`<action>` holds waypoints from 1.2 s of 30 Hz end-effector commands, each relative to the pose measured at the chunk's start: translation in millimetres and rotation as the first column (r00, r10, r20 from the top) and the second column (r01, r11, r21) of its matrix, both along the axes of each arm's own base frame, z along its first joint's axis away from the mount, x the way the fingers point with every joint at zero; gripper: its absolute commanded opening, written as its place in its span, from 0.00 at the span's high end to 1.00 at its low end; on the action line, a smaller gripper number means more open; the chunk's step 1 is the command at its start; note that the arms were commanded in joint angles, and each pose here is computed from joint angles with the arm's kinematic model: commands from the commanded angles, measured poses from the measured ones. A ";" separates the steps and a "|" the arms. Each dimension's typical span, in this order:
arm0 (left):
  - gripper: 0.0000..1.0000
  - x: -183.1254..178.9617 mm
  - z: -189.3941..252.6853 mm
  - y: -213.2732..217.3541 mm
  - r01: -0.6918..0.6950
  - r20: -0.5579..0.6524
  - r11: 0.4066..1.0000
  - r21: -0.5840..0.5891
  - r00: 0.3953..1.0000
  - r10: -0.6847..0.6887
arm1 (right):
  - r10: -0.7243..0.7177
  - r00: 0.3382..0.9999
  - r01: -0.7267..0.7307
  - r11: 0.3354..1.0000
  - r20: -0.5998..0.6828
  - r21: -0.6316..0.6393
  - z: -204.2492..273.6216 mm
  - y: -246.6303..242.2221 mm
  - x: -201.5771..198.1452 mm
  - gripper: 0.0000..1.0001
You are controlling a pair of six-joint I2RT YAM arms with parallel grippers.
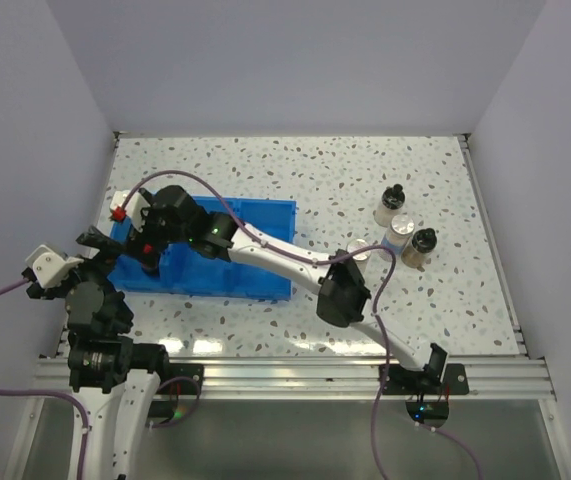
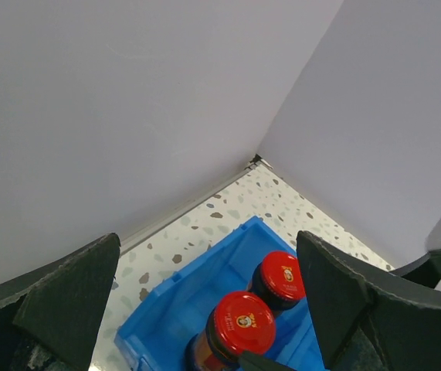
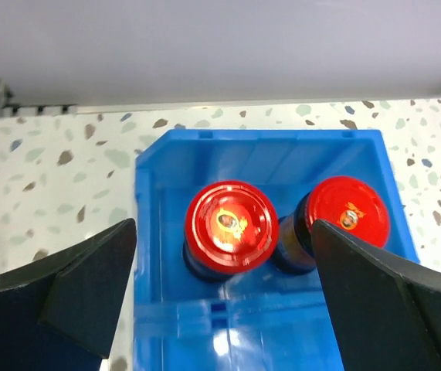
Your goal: Organize the condiment bottles
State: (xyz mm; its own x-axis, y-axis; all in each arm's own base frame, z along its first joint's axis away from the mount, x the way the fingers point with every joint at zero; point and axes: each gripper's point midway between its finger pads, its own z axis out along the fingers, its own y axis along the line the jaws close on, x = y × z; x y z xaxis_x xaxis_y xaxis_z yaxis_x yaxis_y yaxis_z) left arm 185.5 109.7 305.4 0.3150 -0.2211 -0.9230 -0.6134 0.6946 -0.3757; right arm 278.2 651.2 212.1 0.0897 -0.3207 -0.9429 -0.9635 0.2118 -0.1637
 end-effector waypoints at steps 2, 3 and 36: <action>0.00 0.0 24.5 -20.7 0.146 0.076 0.988 0.050 0.986 -0.149 | 0.150 0.983 -0.153 0.988 0.103 0.021 105.9 -54.0 -20.2 0.01; 0.00 -0.8 29.1 -25.4 0.176 0.074 0.981 0.079 0.981 -0.182 | 0.178 0.979 -0.180 0.984 0.105 0.013 112.2 -63.7 -22.6 0.01; 0.00 1.2 -47.4 -434.1 0.978 -0.339 -0.089 -0.189 -0.150 -0.929 | -0.756 0.643 0.759 0.650 -0.122 -0.025 41.4 -598.8 7.8 0.01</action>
State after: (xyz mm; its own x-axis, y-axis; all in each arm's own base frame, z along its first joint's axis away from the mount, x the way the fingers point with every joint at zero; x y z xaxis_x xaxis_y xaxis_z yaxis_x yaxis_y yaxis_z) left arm 167.3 -309.9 225.8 -0.5132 0.1236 -0.8493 0.7332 0.5776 -0.3590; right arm 277.8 68.1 228.6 -0.3697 -0.2276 -0.9008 -0.5394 0.8420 0.0086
